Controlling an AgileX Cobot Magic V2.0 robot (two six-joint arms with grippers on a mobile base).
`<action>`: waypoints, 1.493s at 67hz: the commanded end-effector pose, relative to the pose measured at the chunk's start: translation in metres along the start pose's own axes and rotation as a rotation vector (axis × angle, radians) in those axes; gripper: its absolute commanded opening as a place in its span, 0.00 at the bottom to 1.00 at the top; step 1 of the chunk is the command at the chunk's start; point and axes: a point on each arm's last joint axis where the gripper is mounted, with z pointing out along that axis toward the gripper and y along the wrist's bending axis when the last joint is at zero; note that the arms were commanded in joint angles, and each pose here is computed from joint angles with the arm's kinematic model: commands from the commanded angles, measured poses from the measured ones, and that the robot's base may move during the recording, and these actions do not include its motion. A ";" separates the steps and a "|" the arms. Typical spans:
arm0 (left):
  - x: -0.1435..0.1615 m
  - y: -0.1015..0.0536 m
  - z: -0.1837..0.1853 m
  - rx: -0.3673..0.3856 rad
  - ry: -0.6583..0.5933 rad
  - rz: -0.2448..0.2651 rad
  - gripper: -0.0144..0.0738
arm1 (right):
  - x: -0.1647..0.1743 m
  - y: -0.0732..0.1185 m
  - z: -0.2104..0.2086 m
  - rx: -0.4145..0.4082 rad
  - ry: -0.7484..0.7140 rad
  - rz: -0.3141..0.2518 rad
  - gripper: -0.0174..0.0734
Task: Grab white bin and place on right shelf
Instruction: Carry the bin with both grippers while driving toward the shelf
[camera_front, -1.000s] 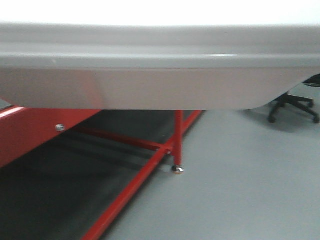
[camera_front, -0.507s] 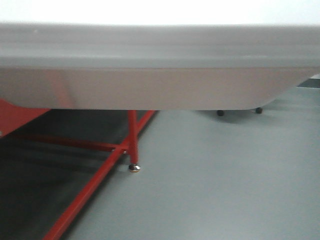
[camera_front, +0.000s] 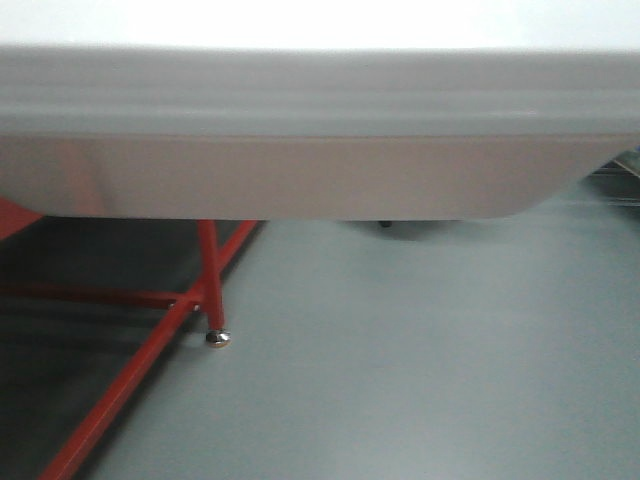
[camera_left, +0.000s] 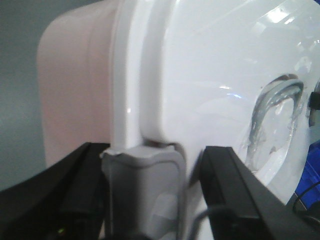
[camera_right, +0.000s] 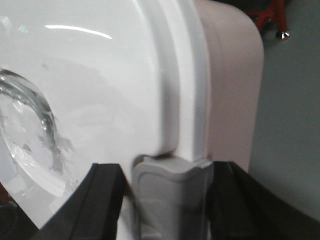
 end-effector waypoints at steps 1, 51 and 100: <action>-0.006 -0.027 -0.006 0.225 -0.026 -0.020 0.45 | -0.012 0.028 -0.008 -0.223 -0.093 0.053 0.62; -0.006 -0.027 -0.006 0.225 -0.026 -0.020 0.45 | -0.011 0.029 -0.008 -0.234 -0.077 0.051 0.62; -0.006 -0.027 -0.006 0.225 -0.026 -0.020 0.45 | -0.011 0.029 -0.008 -0.233 -0.078 0.051 0.62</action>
